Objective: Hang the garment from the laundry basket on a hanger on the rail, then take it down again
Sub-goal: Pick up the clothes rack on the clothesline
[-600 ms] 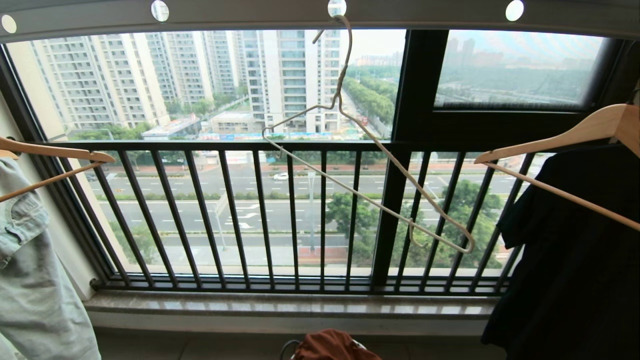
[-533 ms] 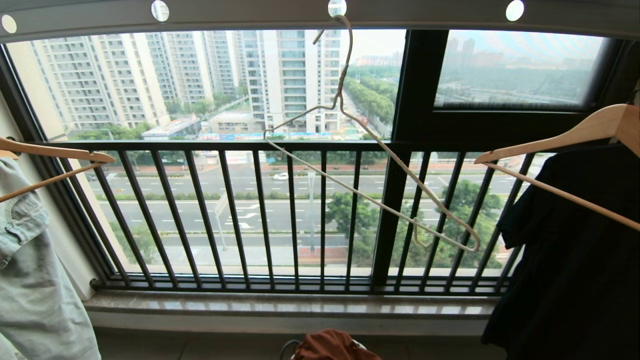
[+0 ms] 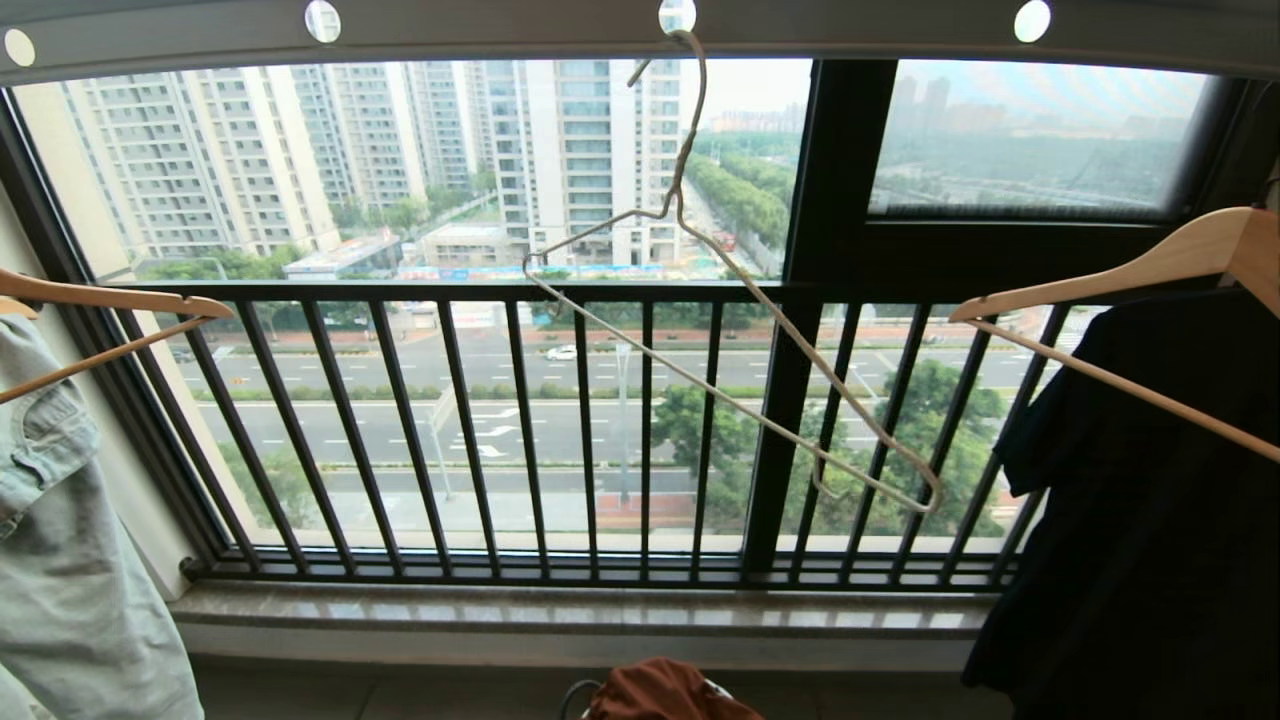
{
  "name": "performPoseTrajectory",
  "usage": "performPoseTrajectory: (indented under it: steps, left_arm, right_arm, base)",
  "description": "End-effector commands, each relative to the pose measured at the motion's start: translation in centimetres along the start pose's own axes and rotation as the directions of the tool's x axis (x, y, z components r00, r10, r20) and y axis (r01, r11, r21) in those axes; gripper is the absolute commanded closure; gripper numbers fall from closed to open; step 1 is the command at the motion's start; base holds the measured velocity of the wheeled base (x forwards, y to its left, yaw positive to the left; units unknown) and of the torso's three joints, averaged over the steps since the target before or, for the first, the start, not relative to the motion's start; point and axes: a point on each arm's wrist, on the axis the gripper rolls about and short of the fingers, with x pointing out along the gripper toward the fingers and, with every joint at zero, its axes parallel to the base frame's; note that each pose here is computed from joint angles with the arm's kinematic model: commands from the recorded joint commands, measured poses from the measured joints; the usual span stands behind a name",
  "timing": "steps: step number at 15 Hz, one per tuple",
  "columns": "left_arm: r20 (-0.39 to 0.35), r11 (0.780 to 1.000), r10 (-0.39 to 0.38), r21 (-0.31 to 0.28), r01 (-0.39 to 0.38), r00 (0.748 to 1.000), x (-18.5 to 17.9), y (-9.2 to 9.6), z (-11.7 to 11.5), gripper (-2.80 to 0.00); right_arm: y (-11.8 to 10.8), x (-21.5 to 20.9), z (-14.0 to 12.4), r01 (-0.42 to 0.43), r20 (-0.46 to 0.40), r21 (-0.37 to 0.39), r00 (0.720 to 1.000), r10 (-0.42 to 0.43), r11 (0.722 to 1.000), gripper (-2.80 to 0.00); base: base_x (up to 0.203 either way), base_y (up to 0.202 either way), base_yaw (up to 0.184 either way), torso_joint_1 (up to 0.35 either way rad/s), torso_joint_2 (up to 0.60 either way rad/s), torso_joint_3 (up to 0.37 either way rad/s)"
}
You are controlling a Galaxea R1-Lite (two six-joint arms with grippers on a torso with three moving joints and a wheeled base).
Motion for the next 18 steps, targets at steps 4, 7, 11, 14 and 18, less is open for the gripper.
performPoseTrajectory:
  steps: [4, 7, 11, 14, 18]
  left_arm:
    - [-0.002, 1.0, 0.0, 0.0, 0.0, 1.0, 0.0, 0.0, 0.0, 0.0]
    - [-0.001, 1.0, 0.0, 0.0, 0.0, 1.0, 0.0, 0.0, 0.0, 0.0]
    - [0.0, 1.0, 0.0, 0.0, 0.0, 1.0, 0.0, 0.0, 0.0, 0.0]
    - [-0.002, 1.0, 0.0, 0.0, 0.0, 1.0, 0.0, 0.0, 0.0, 0.0]
    - [0.0, 1.0, 0.0, 0.0, 0.0, 1.0, 0.0, 0.0, 0.0, 0.0]
  right_arm:
    - [0.0, -1.1, 3.3, 0.011, 0.088, 0.016, 0.996, -0.012, 1.0, 0.0]
    - [0.1, -2.0, 9.7, -0.003, 0.094, 0.017, 0.996, 0.001, 1.0, 0.0]
    - [0.6, 0.8, 18.9, -0.113, 0.004, 0.016, 0.994, 0.113, 0.993, 0.0]
    - [0.9, 5.9, 25.2, -0.202, -0.062, 0.033, 0.977, 0.204, 0.979, 0.0]
    - [3.4, 13.1, 29.6, -0.509, -0.125, 0.096, 0.846, 0.518, 0.855, 0.0]
  base:
    - [0.0, 0.0, 0.0, 0.0, 0.0, 0.0]
    - [0.0, 0.0, 0.0, 0.0, 0.0, 0.0]
    - [0.0, 0.0, 0.0, 0.0, 0.0, 0.0]
    - [0.0, 0.0, 0.0, 0.0, 0.0, 0.0]
    - [0.0, 0.0, 0.0, 0.0, 0.0, 0.0]
